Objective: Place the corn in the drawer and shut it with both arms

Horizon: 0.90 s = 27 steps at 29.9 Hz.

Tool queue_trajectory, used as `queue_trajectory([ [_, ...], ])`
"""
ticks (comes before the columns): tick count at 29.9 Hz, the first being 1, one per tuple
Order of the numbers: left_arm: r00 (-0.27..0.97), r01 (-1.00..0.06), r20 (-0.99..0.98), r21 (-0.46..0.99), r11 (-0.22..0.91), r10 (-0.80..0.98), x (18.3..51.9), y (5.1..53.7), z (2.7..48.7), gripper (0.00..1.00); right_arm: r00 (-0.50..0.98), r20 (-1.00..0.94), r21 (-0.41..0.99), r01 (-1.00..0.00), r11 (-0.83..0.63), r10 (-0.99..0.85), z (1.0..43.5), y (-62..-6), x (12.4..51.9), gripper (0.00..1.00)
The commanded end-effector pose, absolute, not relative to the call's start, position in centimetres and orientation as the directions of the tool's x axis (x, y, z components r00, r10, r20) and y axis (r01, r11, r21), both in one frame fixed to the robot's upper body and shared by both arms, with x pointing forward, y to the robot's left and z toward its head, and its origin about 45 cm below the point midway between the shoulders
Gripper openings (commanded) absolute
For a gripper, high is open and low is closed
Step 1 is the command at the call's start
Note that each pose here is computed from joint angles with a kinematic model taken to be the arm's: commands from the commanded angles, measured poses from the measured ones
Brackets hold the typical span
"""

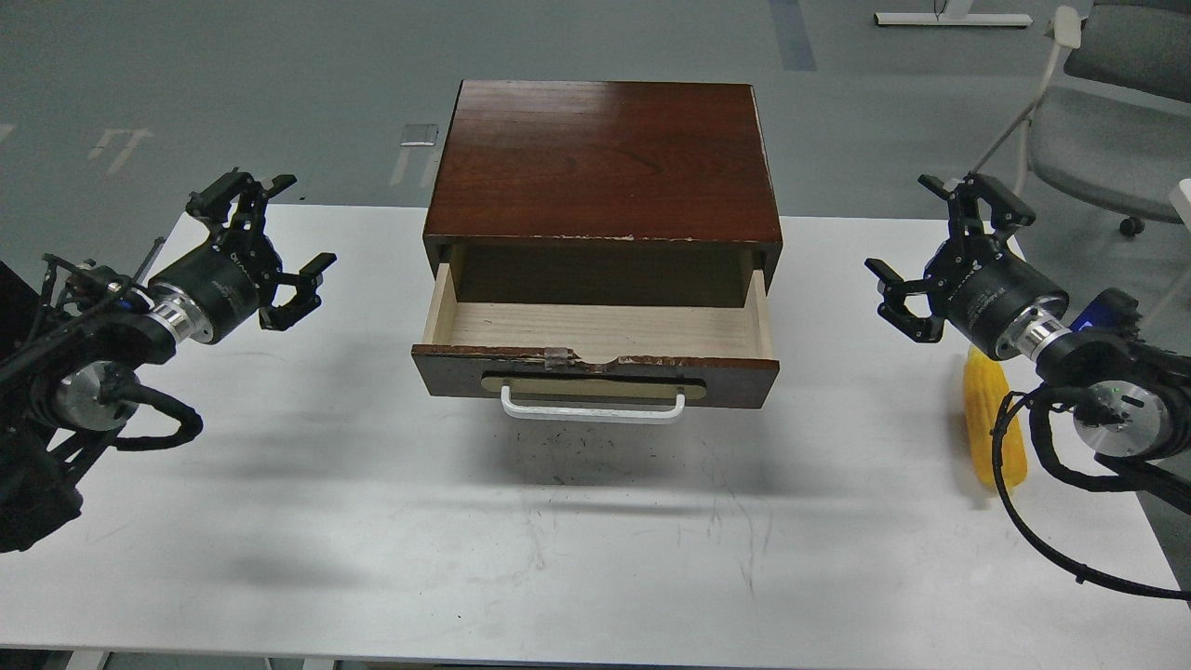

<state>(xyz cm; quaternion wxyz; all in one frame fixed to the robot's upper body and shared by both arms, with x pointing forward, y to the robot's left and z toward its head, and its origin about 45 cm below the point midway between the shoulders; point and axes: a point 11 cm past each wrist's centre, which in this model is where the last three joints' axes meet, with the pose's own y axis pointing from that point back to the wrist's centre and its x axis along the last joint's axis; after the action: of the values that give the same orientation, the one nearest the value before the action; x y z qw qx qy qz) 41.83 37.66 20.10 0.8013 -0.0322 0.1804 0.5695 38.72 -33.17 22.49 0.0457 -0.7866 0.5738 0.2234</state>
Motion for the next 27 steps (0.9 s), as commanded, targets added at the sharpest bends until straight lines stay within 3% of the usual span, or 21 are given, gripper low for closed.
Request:
queue_trajectory([
  [1, 0.289, -0.923, -0.324, 0.157, 0.353, 0.901, 41.7, 37.7, 20.0, 0.98, 0.244, -0.399, 0.175, -0.926, -0.335, -0.884, 23.0, -33.3, 39.0, 1.0],
  [27, 0.267, -0.937, -0.284, 0.148, 0.317, 0.921, 41.6, 40.1, 21.7, 0.98, 0.225, -0.369, 0.164, -0.939, -0.301, -0.902, 24.1, -35.1, 39.0, 1.0],
])
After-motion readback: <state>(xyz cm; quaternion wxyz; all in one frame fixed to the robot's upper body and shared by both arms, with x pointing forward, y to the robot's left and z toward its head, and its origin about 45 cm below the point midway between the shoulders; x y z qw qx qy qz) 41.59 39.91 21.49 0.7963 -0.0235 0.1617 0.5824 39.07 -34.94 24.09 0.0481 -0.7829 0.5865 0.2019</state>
